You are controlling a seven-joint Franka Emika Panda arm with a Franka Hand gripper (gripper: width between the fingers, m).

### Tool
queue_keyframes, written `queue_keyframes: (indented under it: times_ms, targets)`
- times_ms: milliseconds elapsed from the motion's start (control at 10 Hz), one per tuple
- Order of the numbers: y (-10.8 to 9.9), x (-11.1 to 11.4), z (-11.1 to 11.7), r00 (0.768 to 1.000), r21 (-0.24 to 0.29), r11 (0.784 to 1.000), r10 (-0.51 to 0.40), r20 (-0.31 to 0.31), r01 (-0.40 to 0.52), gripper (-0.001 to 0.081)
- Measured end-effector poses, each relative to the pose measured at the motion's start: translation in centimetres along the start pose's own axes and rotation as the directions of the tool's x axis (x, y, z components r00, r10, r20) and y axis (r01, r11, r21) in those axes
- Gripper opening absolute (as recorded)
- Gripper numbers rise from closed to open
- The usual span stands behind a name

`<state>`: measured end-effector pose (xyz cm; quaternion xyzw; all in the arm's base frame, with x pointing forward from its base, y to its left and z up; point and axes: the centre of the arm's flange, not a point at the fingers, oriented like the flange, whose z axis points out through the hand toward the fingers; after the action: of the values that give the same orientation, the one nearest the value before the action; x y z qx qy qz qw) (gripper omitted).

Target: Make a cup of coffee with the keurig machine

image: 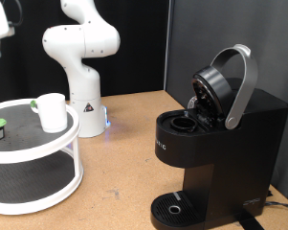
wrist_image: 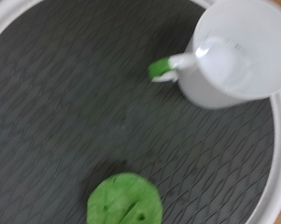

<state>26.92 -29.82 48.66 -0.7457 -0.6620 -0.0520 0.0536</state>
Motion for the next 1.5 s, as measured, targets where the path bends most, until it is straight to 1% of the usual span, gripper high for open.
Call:
queue_keyframes:
  times_ms: [200,500,600,700,900,1000,1300,1500]
  targets:
    - [1.1,-0.9,2.2,0.999,-0.002,1.0,0.01,0.038,-0.01,0.0803]
    - [2.7,-1.4,5.6,0.998,0.013,1.0,0.017,0.063,-0.018,0.0803]
    - [2.9,-1.5,6.1,0.998,0.018,1.0,0.019,0.067,-0.02,0.0803]
    - [2.9,-1.5,6.1,0.998,0.018,1.0,0.02,0.067,-0.021,0.0803]
    - [2.7,-1.5,6.3,0.996,0.035,0.997,-0.066,0.057,0.064,0.0803]
    - [2.8,-1.5,6.5,0.995,0.03,0.997,-0.075,0.061,0.073,0.0803]
    - [3.4,-1.4,7.9,0.992,-0.001,0.997,-0.071,0.1,0.071,0.0803]
    - [3.7,-1.4,9.1,0.991,0.003,0.998,-0.07,0.111,0.071,0.0803]
